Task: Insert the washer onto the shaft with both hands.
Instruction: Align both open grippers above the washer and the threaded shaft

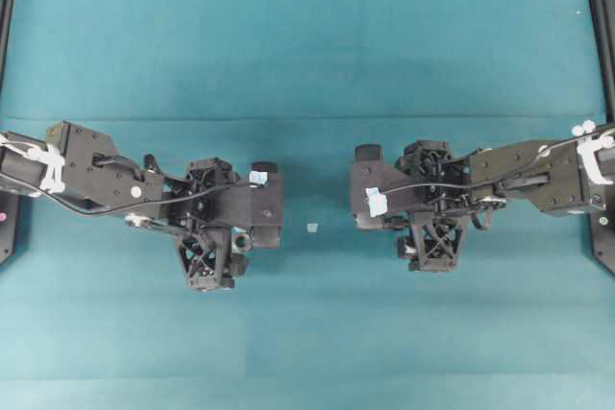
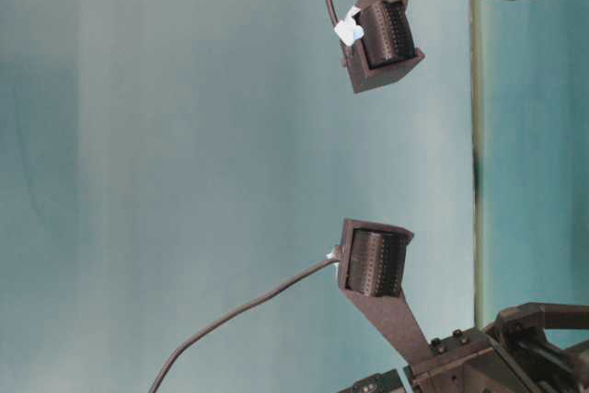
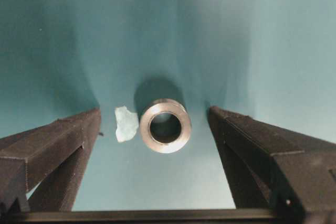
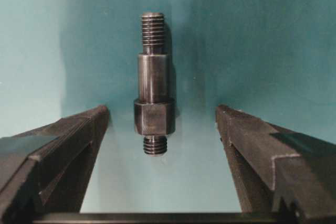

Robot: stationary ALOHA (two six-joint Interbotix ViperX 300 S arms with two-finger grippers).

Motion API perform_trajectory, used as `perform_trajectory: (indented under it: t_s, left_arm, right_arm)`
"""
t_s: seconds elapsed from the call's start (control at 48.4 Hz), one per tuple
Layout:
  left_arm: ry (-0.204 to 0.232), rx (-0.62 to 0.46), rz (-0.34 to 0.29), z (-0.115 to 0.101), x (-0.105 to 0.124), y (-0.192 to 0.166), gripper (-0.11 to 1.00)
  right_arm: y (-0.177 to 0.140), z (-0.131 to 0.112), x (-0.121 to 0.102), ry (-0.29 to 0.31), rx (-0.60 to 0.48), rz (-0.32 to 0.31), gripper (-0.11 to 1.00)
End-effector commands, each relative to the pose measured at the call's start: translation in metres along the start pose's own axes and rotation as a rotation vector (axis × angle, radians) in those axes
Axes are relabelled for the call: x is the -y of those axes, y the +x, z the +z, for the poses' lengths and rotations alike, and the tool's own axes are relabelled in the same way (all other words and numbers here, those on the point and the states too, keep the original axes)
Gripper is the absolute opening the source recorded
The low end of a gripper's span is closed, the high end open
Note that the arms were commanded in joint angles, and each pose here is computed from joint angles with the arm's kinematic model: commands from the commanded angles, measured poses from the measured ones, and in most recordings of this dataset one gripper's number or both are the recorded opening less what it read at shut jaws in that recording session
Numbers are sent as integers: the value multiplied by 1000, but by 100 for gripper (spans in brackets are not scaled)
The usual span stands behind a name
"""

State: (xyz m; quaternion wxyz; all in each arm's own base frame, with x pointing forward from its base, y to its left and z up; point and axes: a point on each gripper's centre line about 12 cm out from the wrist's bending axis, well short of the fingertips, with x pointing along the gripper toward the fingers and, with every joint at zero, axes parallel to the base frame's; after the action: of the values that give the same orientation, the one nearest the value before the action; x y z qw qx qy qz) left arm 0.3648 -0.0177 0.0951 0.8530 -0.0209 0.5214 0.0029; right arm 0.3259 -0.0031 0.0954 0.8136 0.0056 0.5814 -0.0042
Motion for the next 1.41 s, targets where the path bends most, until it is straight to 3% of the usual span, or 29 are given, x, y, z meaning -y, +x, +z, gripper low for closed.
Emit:
perform_trajectory:
  t_s: [0.0,0.992,1.22,1.385]
  left_arm:
    - [3,14,-2,3,1,1,96]
    - [12,3,-6,-2,5,1,95]
    - [22,7,-12,-1,9,1,89]
    - [22,10,-12,0,9,0,74]
  right_arm:
    - [-1,2,-1,-3,11,2,98]
    - [4,2,2,7,12,-2,96]
    - [4,2,2,6,12,-2,85]
    - [4,2,3,12,9,-2,70]
